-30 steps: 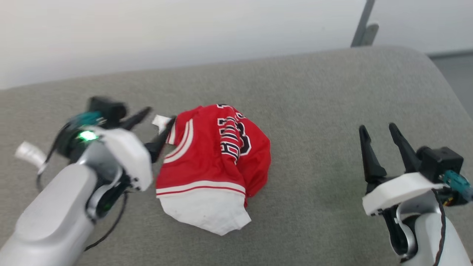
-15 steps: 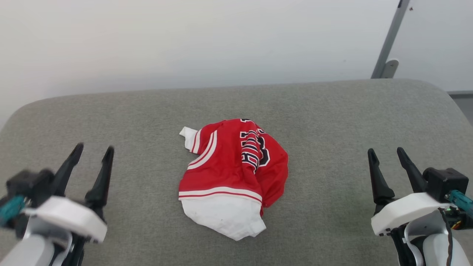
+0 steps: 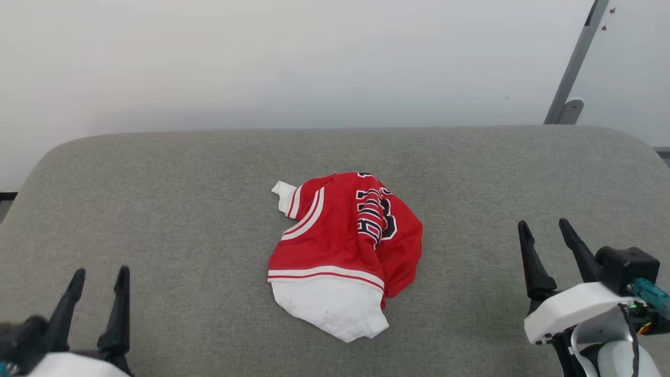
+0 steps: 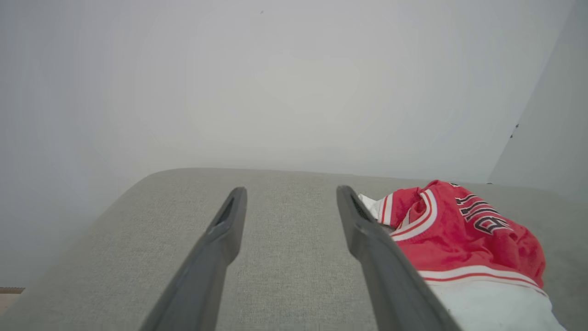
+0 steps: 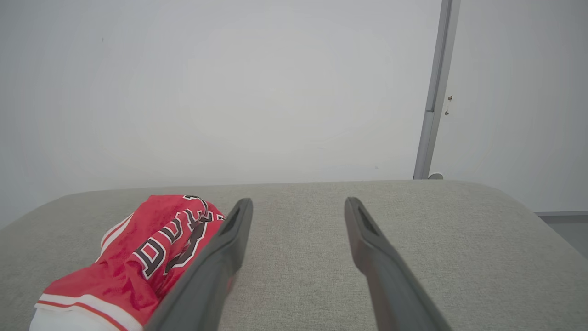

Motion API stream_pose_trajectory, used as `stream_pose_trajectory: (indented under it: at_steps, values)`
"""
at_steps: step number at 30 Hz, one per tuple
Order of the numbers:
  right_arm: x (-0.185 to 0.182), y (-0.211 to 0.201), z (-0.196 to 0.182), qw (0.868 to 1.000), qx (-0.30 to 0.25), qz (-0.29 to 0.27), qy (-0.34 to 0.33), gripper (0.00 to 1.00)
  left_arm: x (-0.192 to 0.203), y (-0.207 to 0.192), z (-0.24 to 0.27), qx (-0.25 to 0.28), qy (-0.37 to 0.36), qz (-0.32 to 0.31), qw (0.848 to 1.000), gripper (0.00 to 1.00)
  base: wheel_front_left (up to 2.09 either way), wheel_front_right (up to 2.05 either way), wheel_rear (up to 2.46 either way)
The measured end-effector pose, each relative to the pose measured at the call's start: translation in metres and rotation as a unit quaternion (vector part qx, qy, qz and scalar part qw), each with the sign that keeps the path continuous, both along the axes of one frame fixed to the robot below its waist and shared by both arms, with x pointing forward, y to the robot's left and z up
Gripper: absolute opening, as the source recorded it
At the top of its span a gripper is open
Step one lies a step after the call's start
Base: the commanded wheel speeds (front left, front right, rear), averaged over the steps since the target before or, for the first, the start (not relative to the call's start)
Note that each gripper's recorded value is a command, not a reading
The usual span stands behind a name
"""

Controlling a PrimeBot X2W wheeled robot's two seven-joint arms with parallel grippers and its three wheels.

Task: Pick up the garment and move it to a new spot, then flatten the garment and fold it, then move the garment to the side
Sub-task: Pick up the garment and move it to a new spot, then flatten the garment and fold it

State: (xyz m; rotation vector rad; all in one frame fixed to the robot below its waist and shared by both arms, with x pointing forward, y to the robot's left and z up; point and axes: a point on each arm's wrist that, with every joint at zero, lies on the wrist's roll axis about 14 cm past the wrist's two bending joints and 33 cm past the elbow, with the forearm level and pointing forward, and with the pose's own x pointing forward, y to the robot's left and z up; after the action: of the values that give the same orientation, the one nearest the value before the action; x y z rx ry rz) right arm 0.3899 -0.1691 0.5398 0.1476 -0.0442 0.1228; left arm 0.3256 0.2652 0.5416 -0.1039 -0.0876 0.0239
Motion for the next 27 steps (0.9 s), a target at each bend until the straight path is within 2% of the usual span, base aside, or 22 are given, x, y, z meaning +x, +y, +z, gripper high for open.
stream_pose_trajectory:
  at_steps: [7, 20, 27]
  values:
    - [0.000, 0.006, -0.004, 1.000, 0.001, 0.008, 0.006, 1.00, -0.017, 0.012, -0.010, -0.014, -0.001, 0.031, 0.999, 1.00, 0.00, 0.00, 0.00]
    - [0.000, 0.019, -0.010, 0.999, 0.003, 0.027, 0.019, 1.00, -0.024, 0.017, -0.013, -0.016, -0.011, 0.039, 0.999, 1.00, 0.00, 0.00, 0.00]
    - [0.000, 0.038, -0.017, 0.998, -0.005, 0.060, 0.037, 1.00, -0.027, 0.017, -0.014, -0.018, -0.013, 0.041, 0.999, 1.00, 0.00, 0.00, 0.00]
